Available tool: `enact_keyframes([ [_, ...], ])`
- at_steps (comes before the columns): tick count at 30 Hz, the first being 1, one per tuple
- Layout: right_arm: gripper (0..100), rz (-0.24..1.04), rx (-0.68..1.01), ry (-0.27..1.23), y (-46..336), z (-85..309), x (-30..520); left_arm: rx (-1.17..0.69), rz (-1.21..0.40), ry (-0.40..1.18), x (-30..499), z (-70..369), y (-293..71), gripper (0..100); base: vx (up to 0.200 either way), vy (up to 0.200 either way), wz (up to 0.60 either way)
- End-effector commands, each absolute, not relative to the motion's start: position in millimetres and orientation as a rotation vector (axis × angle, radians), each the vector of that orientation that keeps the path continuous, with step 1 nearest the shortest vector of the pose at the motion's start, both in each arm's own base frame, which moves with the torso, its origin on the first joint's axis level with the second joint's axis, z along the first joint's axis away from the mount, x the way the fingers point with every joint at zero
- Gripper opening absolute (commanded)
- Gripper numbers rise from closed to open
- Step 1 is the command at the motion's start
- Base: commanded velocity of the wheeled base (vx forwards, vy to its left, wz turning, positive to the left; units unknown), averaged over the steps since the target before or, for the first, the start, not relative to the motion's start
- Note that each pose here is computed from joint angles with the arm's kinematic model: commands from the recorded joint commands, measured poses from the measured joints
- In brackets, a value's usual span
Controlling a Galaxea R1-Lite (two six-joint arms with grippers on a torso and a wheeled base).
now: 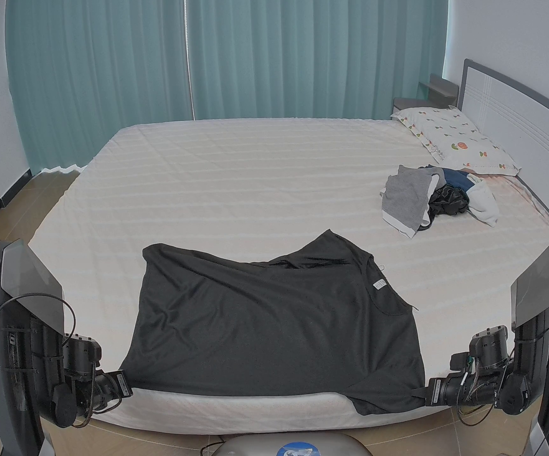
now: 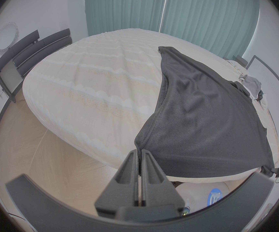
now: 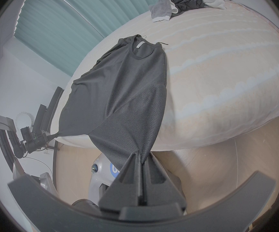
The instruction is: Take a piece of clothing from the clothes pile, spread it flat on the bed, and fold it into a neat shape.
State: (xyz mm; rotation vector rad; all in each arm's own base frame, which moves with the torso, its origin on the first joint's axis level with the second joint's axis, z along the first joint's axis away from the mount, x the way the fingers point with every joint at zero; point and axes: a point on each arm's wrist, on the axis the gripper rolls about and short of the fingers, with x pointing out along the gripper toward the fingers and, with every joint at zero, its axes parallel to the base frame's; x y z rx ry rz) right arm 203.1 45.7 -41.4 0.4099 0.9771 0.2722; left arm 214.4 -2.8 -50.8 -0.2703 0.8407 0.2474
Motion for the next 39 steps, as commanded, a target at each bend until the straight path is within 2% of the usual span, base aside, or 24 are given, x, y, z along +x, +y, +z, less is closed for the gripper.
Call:
enact_keyframes([
  [1,0,0.279,0.402,0.997,47,-42,198,-0.268,0.25,0.855,213,-53,-3,0,0.0,0.0,0.0],
  [4,0,0.282,0.4,0.994,48,-43,199,-0.267,0.249,0.855,213,-53,-3,0,0.0,0.0,0.0],
  [5,100,0.28,0.402,0.992,48,-44,201,-0.27,0.247,0.852,213,-53,-3,100,0.0,0.0,0.0],
  [8,100,0.281,0.404,0.977,48,-44,203,-0.276,0.246,0.843,214,-52,-3,100,0.0,0.0,0.0],
  [11,100,0.279,0.431,0.882,44,-36,211,-0.286,0.234,0.825,216,-49,-3,100,0.0,0.0,0.0],
  [21,100,0.188,0.577,0.736,28,-34,247,-0.389,0.212,0.641,234,-25,1,100,0.0,0.0,0.0],
  [28,100,0.173,0.648,0.721,29,-33,253,-0.496,0.105,0.575,238,-6,7,100,0.0,0.0,0.0],
  [36,100,0.169,0.668,0.722,29,-33,254,-0.585,0.119,0.546,245,-5,8,100,0.0,0.0,0.0],
  [39,100,0.168,0.67,0.723,29,-34,254,-0.63,0.102,0.56,245,-6,9,100,0.2,0.0,0.0],
])
